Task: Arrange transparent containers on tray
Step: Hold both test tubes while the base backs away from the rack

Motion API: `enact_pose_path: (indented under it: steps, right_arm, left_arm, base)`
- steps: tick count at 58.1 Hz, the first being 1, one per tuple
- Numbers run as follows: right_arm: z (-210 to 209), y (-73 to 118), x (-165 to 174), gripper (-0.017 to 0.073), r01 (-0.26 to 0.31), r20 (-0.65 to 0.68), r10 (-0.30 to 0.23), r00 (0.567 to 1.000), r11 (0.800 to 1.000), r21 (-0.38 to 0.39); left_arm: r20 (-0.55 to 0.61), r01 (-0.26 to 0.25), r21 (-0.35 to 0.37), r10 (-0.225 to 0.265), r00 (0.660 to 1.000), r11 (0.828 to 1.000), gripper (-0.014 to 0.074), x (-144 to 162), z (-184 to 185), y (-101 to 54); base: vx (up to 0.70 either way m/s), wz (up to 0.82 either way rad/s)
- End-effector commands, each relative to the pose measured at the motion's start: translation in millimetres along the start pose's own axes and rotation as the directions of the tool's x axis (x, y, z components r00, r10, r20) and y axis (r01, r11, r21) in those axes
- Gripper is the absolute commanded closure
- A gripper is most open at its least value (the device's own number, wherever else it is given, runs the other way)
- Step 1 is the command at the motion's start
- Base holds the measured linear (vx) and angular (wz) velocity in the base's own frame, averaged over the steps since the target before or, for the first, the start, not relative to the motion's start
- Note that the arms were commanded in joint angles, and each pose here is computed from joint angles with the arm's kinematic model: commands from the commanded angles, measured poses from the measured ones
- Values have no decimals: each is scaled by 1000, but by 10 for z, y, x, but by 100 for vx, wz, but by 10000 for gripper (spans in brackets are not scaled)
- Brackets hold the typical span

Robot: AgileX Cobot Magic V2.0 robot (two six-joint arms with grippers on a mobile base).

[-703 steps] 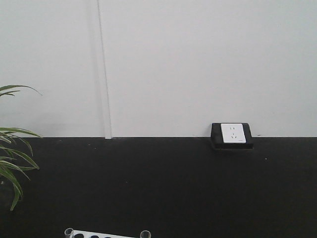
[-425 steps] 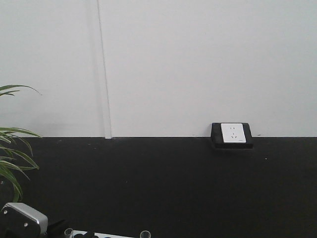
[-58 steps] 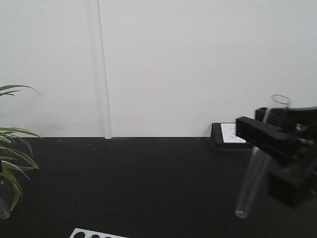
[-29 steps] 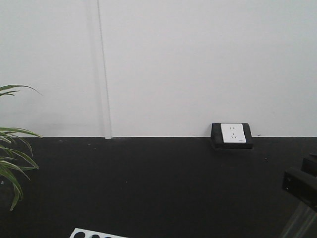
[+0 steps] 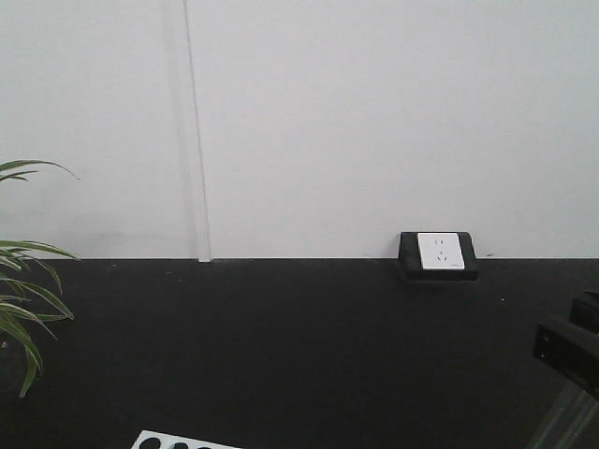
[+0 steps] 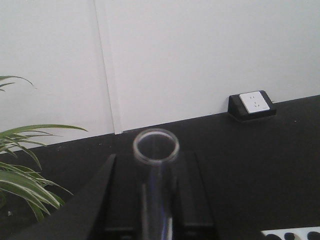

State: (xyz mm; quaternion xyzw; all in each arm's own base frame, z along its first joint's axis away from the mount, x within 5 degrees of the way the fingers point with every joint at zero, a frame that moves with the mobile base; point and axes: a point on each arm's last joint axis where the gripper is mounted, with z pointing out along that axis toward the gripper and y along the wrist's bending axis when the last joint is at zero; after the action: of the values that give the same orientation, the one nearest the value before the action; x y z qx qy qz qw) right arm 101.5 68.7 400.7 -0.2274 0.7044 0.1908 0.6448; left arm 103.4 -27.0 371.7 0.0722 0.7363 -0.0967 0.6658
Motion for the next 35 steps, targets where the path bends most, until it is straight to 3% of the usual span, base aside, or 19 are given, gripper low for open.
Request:
enact_pose_path:
  steps: [1, 35]
  right_arm:
    - [-30, -14, -165, 503, 13, 114, -15, 993, 1000, 14]
    - [-30, -14, -165, 503, 13, 114, -15, 993, 1000, 14]
  left_arm:
    - [108, 3, 30, -6, 994, 1000, 480, -186, -34, -30]
    - [108, 3, 30, -6, 994, 1000, 480, -186, -34, -30]
  base:
    - [0, 0]
    - [-1, 0]
